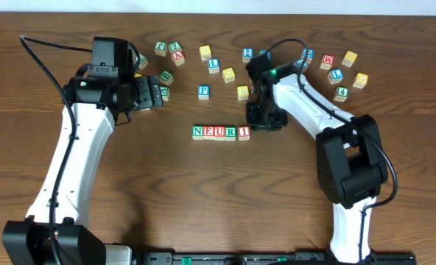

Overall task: Spell out NEURIPS
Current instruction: 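Push the I block leftward against the R block with the right gripper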

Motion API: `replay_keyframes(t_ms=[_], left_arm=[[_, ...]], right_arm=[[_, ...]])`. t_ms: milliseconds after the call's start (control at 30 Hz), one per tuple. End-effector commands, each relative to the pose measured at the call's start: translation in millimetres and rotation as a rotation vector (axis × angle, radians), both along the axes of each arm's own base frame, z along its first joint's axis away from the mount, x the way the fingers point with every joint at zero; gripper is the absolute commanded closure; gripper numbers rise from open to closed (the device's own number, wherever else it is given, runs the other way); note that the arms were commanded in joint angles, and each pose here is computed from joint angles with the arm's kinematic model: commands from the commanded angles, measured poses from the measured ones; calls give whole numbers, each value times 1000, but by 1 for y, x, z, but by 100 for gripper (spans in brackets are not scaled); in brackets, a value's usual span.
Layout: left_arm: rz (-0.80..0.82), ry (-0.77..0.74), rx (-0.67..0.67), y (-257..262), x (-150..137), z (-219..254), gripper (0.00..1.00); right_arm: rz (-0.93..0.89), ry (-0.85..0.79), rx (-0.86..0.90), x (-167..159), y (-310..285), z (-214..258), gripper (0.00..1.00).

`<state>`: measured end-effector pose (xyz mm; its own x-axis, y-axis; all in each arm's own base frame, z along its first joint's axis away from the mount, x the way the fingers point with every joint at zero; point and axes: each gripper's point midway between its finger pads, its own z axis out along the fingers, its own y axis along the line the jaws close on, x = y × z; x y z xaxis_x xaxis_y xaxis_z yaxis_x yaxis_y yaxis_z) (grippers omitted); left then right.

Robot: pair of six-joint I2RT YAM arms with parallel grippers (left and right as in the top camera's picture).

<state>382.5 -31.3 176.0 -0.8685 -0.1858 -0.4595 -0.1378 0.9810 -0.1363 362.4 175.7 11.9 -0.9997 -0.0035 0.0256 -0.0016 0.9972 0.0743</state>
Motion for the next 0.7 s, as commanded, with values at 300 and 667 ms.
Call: replay_keyframes(t_ms=[300,667], left_arm=[[11,-7,2,2,4,2,9],[11,-7,3,2,4,2,9]], right_arm=[[21,-9,-14,-6,-2,-3,64],[55,-20,-9,-9,11,-3,63]])
